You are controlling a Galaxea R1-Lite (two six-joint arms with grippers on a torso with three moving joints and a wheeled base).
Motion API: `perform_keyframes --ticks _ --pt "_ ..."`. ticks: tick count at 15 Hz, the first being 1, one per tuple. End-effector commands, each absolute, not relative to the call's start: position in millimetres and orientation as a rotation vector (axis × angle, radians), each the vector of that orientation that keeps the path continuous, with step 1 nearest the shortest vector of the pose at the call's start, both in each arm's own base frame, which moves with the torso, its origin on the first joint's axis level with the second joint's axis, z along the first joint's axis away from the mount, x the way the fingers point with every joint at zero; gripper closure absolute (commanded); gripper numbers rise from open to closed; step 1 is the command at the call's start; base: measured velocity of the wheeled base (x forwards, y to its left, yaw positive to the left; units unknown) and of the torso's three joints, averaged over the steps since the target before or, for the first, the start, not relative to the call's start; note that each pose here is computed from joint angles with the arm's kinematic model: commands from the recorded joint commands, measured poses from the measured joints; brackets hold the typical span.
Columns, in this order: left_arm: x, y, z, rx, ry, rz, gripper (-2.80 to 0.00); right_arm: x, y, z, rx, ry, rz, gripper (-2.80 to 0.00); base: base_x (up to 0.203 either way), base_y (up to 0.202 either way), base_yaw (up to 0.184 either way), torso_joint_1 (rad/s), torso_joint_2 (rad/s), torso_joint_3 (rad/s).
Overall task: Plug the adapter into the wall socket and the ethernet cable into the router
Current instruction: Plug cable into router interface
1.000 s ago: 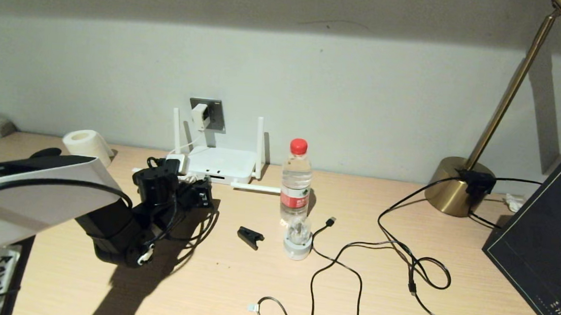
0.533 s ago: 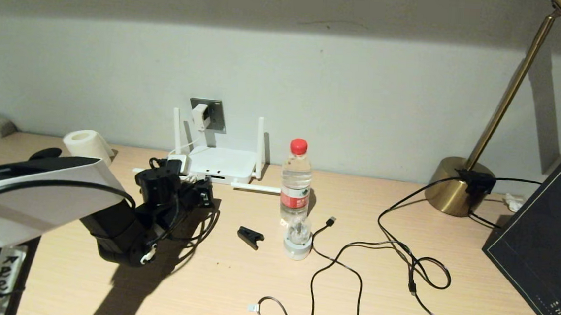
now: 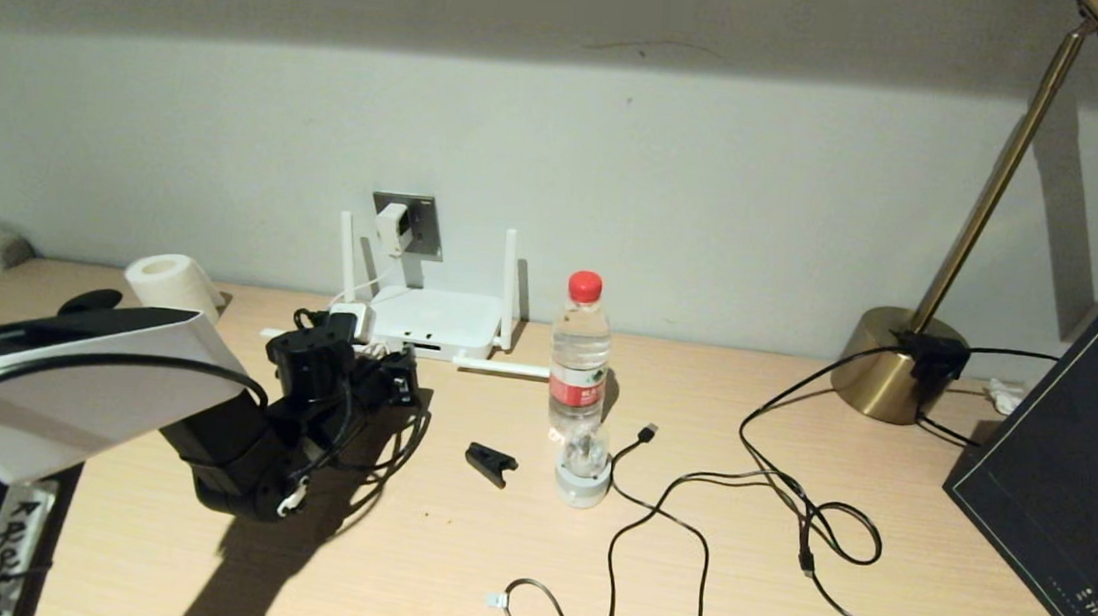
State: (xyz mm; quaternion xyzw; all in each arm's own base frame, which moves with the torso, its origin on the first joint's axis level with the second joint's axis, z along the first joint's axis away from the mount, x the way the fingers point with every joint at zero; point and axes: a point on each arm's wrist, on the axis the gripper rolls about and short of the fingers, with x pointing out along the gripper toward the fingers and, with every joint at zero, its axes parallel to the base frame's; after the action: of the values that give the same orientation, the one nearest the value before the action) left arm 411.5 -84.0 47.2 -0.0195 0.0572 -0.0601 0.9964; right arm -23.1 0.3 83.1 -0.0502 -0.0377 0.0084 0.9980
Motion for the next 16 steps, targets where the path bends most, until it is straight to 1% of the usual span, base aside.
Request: perform_keyframes --ticks 1,16 --pt "411.8 -84.0 47.3 -0.041 0.108 -0.12 0.0 -20.7 0.4 75.1 -0.102 -0.046 0.019 -2.8 0.0 0.0 0.0 0.0 0.0 0.0" --pt "410.7 -82.4 47.1 -0.041 0.111 -0.116 0.0 -20.7 0.4 75.1 -0.102 -0.046 0.019 -2.8 0.0 0.0 0.0 0.0 0.0 0.0"
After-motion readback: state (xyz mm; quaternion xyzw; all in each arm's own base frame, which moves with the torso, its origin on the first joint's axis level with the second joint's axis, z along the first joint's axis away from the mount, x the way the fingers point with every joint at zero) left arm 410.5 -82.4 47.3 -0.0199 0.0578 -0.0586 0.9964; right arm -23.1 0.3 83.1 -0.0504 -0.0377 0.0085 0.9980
